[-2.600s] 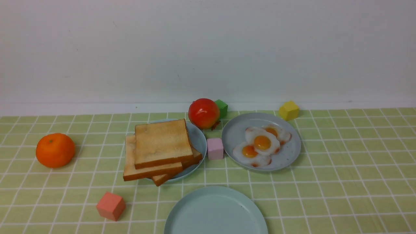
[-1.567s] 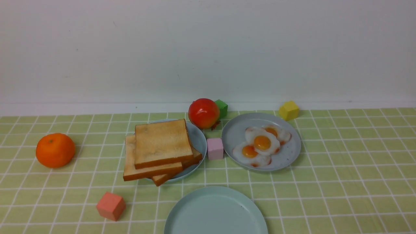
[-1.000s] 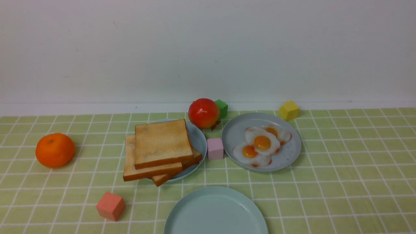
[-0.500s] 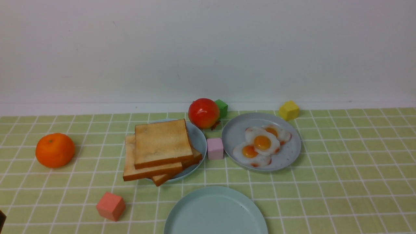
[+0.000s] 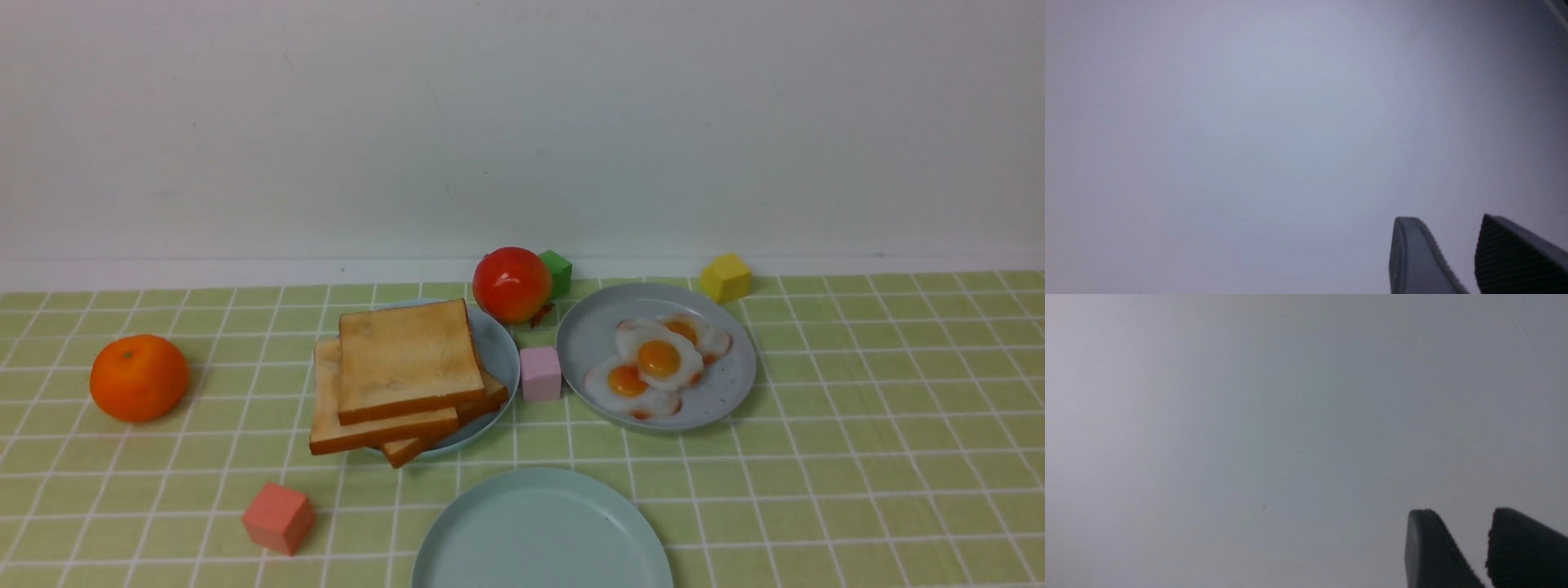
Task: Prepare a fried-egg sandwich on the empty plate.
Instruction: Use the left arm to grab a slice of bread
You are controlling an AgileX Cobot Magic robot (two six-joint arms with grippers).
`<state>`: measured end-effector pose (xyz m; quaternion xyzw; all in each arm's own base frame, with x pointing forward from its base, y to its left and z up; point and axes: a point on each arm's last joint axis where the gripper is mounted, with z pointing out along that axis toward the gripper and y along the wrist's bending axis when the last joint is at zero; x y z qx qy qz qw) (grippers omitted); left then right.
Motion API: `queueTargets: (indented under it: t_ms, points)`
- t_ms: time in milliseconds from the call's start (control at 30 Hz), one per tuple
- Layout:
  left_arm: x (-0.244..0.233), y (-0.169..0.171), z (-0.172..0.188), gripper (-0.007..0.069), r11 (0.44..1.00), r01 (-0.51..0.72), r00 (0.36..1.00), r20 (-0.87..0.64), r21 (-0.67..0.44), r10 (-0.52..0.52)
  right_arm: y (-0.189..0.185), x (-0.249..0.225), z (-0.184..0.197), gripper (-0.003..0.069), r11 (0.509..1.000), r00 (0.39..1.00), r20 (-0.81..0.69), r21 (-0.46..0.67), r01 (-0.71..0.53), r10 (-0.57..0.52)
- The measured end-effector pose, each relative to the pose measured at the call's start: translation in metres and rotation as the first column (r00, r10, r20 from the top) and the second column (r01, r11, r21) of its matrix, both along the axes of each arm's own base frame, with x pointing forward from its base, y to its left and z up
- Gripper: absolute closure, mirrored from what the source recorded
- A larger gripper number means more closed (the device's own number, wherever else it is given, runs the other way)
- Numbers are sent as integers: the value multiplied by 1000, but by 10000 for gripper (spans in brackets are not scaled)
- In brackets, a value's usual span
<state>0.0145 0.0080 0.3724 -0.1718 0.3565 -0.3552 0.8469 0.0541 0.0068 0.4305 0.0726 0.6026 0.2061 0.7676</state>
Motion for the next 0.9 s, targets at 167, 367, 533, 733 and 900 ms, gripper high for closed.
queueTargets:
  t_ms: [167, 367, 533, 733, 900]
  points:
    - [39, -16, 31, 386, 987, 134, 897, -434, 91, -81, 3, 48, 3, 421, 990, 969, -232, -130, 55, -84]
    - [103, -32, -14, 386, 944, 312, 483, -874, 109, -59, 8, 95, -41, 421, 976, 851, -506, -213, 36, -142]
    - [153, -42, -56, 386, 934, 355, 177, -978, -43, -112, 22, 116, -89, 421, 996, 614, -789, -76, -47, -32]
    - [209, -54, -83, 386, 910, 384, -29, -987, -155, -156, 43, 124, -112, 421, 955, 441, -889, -17, -295, 120]
    - [255, -60, -89, 384, 883, 449, -78, -990, -137, -114, 55, 123, -107, 421, 896, 466, -853, 2, -445, 234]
